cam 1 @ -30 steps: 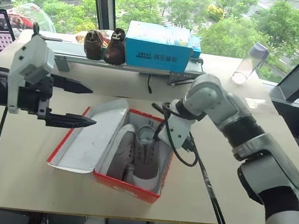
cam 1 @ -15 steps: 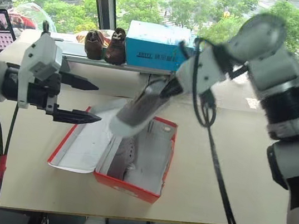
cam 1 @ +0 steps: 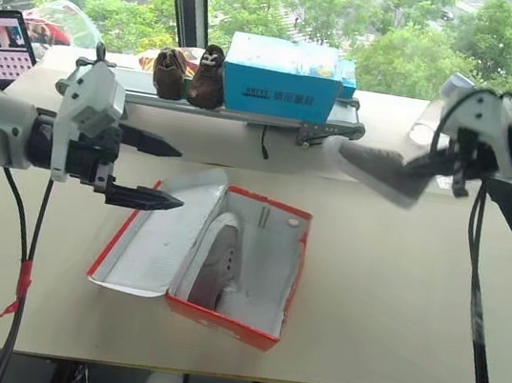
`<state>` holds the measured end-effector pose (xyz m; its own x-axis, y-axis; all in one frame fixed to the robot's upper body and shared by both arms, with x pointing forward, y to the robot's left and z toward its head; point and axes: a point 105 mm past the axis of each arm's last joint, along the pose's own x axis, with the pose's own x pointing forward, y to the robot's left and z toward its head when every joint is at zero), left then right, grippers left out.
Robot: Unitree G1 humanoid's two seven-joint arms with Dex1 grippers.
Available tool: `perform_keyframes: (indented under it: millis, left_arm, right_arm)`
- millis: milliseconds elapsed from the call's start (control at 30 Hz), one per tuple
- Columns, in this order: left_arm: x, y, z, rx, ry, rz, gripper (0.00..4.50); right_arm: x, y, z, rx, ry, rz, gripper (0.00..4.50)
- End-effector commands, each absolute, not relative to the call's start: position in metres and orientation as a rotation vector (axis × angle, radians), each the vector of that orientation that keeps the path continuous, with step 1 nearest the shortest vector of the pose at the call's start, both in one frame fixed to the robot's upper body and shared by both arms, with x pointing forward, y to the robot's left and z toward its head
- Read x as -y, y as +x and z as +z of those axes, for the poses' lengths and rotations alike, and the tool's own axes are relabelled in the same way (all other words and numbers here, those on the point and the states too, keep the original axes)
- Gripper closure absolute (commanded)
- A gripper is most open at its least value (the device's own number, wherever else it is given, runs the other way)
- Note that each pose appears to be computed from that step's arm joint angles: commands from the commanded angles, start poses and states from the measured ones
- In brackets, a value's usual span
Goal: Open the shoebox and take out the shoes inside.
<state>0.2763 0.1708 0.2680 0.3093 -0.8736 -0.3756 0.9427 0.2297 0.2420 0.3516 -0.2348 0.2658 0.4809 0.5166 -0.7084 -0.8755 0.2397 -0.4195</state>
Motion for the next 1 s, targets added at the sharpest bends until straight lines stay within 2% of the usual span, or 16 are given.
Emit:
perform_keyframes:
  millis: [33, 133, 267, 500, 633, 767, 833, 933, 1000]
  left_arm:
    - [-0.168, 0.279, 0.278, -0.133, 0.506, -1.267, 0.0]
    - [-0.166, 0.281, 0.278, -0.129, 0.505, -1.281, 0.0]
    - [-0.164, 0.285, 0.277, -0.128, 0.509, -1.289, 0.0]
    - [-0.163, 0.284, 0.276, -0.13, 0.512, -1.292, 0.0]
    - [-0.165, 0.282, 0.278, -0.134, 0.516, -1.283, 0.0]
    - [-0.168, 0.279, 0.279, -0.14, 0.517, -1.272, 0.0]
    - [-0.17, 0.279, 0.279, -0.146, 0.518, -1.262, 0.0]
    - [-0.175, 0.278, 0.28, -0.156, 0.514, -1.237, 0.0]
    - [-0.178, 0.277, 0.279, -0.163, 0.511, -1.226, 0.0]
  right_arm:
    - [0.252, 0.336, 0.275, -0.457, -0.803, 0.872, 4.49]
    - [0.265, 0.331, 0.258, -0.517, -0.739, 0.793, 4.49]
    - [0.26, 0.326, 0.231, -0.568, -0.584, 0.748, 4.49]
    - [0.252, 0.33, 0.203, -0.616, -0.606, 0.705, 4.49]
    - [0.226, 0.323, 0.194, -0.623, -0.579, 0.826, 3.28]
    - [0.219, 0.322, 0.213, -0.583, -0.582, 0.852, 1.93]
    - [0.218, 0.319, 0.228, -0.562, -0.584, 0.862, 1.21]
    - [0.2, 0.31, 0.27, -0.455, -0.595, 0.94, 0.22]
    - [0.176, 0.304, 0.289, -0.363, -0.582, 1.035, 0.07]
